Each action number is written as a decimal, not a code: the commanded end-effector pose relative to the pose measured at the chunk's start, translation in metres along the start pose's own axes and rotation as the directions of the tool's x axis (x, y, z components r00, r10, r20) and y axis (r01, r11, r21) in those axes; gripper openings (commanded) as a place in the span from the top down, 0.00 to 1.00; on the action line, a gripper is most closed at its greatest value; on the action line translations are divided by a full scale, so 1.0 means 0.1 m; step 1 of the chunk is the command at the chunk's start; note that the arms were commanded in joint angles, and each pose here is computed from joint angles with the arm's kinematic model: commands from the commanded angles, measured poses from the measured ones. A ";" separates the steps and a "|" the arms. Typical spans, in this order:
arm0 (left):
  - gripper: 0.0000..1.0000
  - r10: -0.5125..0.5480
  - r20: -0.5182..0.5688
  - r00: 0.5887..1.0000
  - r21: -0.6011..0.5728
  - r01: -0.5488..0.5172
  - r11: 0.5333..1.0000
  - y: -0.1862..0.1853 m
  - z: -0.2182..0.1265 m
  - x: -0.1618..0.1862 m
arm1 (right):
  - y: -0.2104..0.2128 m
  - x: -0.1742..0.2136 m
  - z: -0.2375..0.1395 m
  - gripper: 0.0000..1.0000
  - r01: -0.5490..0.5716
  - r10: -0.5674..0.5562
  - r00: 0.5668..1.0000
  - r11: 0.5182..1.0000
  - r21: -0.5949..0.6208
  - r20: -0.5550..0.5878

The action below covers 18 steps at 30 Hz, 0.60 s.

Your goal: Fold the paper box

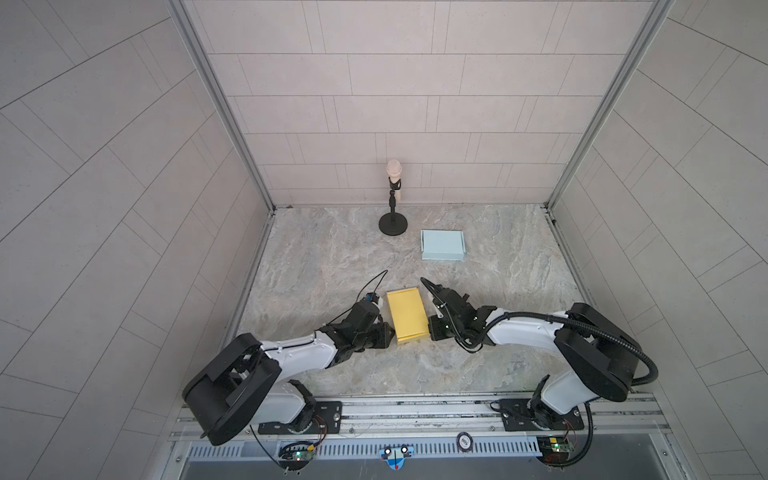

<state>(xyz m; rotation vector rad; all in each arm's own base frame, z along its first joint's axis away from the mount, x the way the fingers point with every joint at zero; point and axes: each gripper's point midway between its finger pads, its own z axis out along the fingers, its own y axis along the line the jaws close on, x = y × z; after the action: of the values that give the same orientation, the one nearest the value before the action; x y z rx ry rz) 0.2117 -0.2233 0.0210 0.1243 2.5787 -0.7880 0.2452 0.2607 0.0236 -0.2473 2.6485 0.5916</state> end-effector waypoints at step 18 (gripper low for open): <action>0.66 -0.025 -0.027 0.999 -0.075 0.023 0.997 0.44 -0.10 -0.05 | -0.16 0.02 -0.05 0.85 0.026 -0.026 1.000 0.999 0.040 0.003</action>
<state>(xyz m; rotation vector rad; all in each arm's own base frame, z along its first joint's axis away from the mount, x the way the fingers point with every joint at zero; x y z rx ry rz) 0.2307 -0.1968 0.0209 0.0493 2.5642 -0.7813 0.2450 0.2529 0.0226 -0.2643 2.6364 0.5660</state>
